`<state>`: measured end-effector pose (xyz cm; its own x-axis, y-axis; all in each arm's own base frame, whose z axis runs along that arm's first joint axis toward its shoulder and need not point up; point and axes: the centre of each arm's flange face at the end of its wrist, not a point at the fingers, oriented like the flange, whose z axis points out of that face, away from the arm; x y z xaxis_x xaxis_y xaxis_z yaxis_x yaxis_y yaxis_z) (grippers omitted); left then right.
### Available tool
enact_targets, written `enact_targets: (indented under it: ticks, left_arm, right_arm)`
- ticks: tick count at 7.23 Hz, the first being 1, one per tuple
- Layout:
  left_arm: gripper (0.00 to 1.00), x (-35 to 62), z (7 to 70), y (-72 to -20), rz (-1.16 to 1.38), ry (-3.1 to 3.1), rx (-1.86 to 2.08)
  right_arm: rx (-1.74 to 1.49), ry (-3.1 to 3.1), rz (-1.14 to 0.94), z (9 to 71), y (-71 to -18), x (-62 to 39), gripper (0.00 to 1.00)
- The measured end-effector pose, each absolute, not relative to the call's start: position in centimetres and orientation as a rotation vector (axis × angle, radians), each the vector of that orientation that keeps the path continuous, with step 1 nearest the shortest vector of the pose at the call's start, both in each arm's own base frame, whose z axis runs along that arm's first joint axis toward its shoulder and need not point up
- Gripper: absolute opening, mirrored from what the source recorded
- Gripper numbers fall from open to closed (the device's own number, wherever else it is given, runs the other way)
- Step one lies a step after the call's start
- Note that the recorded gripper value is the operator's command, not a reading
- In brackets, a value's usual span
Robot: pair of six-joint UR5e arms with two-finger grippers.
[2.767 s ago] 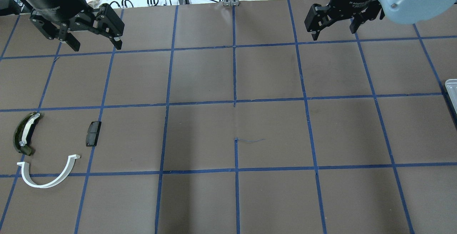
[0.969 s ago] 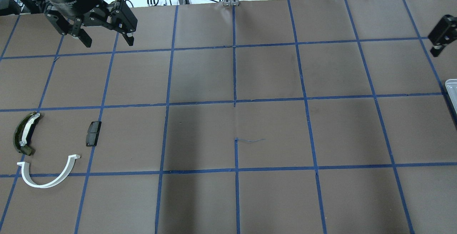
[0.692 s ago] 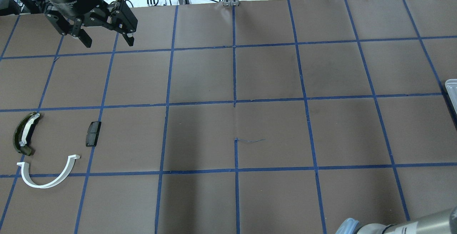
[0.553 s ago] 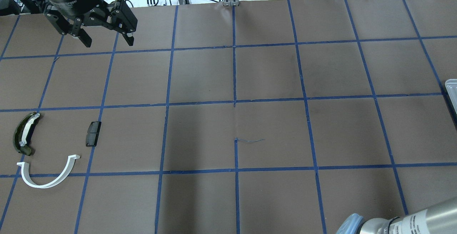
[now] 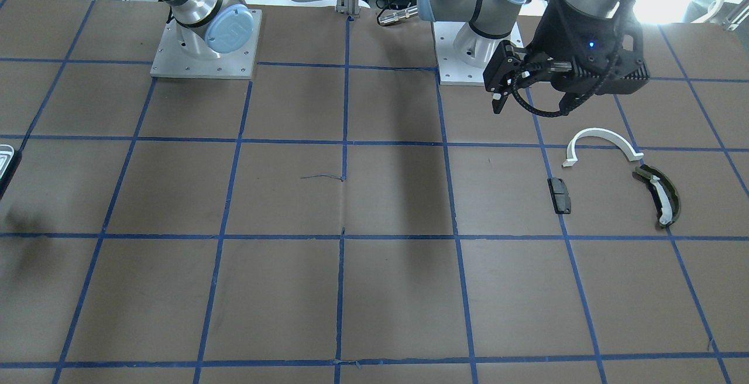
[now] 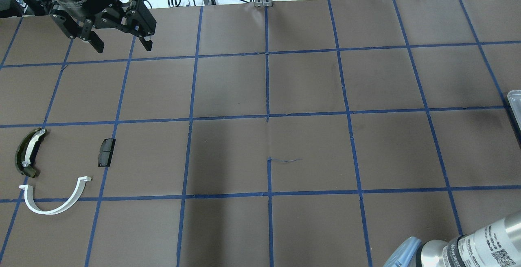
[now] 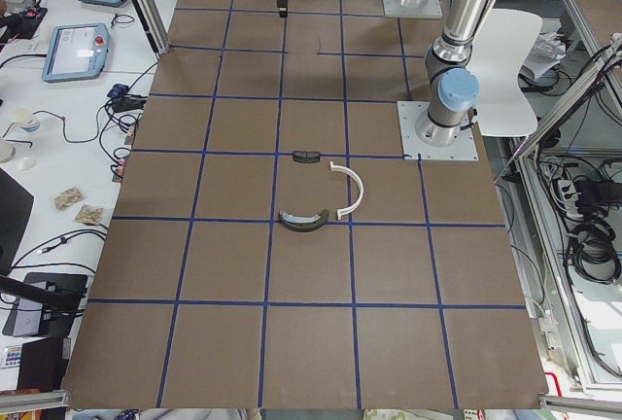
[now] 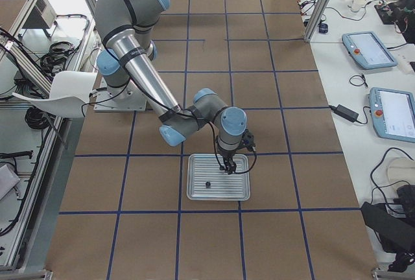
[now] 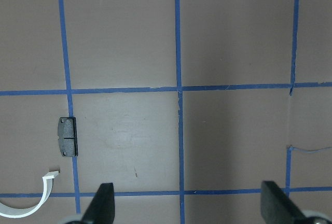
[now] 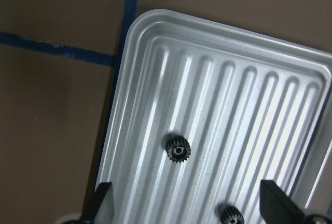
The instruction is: Place bearing gear from tray to pile
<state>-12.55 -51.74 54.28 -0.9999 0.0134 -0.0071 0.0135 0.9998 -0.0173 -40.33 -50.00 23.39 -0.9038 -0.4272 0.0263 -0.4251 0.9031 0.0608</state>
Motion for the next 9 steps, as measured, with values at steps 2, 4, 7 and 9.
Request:
enact_targets:
  ticks: [2,4,7,9]
  left_arm:
    - [1.00,-12.5,54.2,-51.7,-0.026,3.134,0.023]
    - [1.00,-12.5,54.2,-51.6,-0.025,3.134,0.023]
    - [1.00,-12.4,54.3,-51.6,-0.027,3.134,0.020]
    - [1.00,-12.3,54.3,-51.6,-0.025,3.134,0.019]
  right_arm:
    - [1.205,-2.902,-0.098,20.8,-50.0,-40.4,0.97]
    - [1.403,-2.786,-0.087,18.1,-50.4,-40.9,0.83]
    - [1.427,-2.753,-0.095,16.9,-50.5,-41.2,0.16]
    - [1.424,-2.756,-0.108,17.1,-50.4,-41.2,0.04]
